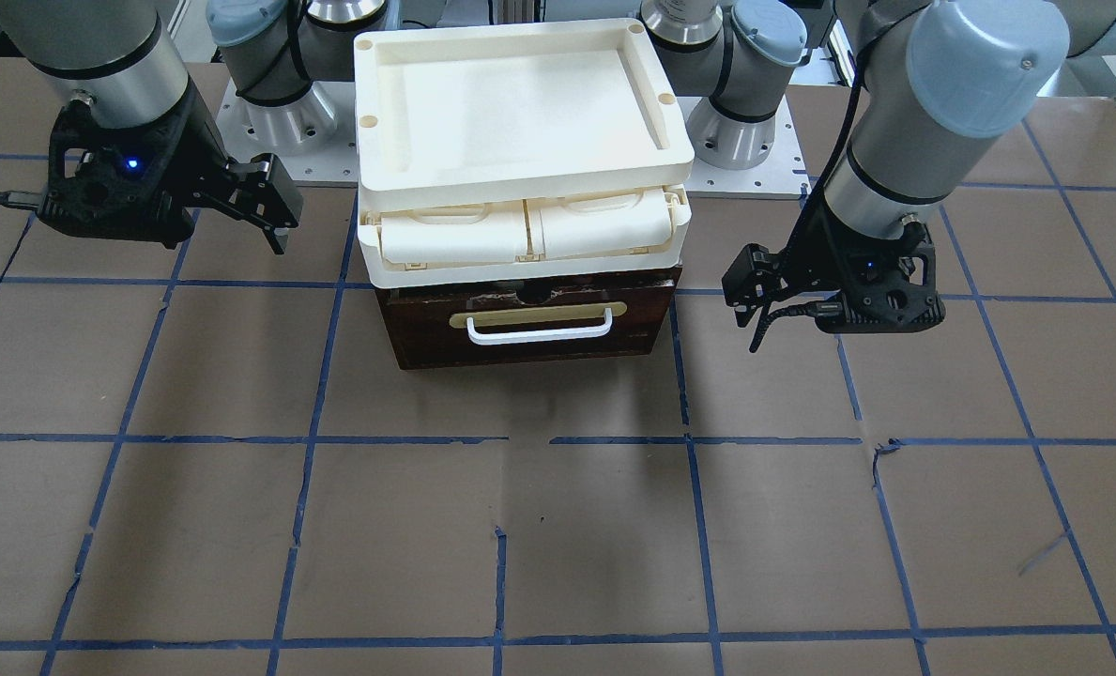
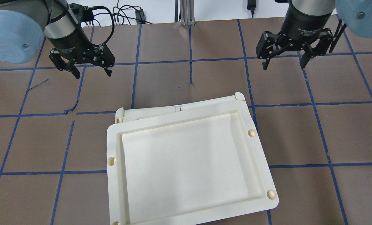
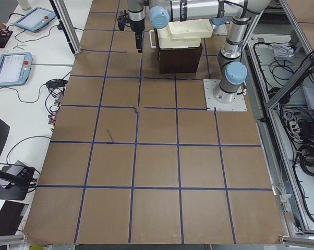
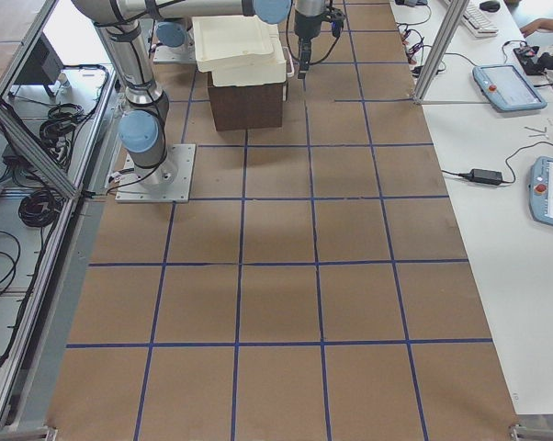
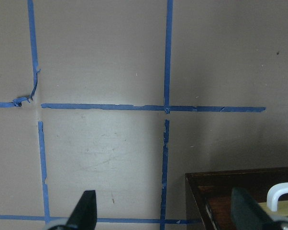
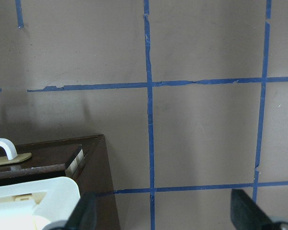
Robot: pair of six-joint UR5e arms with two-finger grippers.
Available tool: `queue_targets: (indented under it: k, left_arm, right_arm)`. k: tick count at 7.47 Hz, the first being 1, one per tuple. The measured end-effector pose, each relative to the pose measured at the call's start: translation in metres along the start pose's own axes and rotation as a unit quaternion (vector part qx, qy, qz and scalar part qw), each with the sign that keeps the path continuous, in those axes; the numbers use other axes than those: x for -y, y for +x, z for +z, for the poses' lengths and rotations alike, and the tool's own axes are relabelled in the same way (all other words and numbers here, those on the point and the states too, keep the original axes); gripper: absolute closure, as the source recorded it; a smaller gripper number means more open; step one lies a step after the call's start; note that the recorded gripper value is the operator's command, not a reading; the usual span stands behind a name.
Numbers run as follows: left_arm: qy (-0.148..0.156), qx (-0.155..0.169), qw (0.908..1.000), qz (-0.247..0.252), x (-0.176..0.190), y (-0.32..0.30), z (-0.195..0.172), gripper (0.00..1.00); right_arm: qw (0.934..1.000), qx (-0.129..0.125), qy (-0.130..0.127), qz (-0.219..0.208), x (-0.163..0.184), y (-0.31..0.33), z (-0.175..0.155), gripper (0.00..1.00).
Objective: Put scissors in drawer and close it
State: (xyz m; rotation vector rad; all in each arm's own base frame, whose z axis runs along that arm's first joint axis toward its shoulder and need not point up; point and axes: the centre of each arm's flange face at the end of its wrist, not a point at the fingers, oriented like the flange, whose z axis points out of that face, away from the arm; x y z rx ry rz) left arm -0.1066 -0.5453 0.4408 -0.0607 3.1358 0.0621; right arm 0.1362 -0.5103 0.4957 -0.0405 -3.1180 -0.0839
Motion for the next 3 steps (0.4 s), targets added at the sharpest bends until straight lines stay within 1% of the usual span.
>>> queue_targets:
  k: [3]
  left_arm:
    - [-0.001,0.000,1.0000,0.000,-0.0001,-0.0013,0.0008,0.00]
  right_arm:
    - [1.0000,0.001,-0.001,0.000,0.0001,-0.0001,0.0013,0.00]
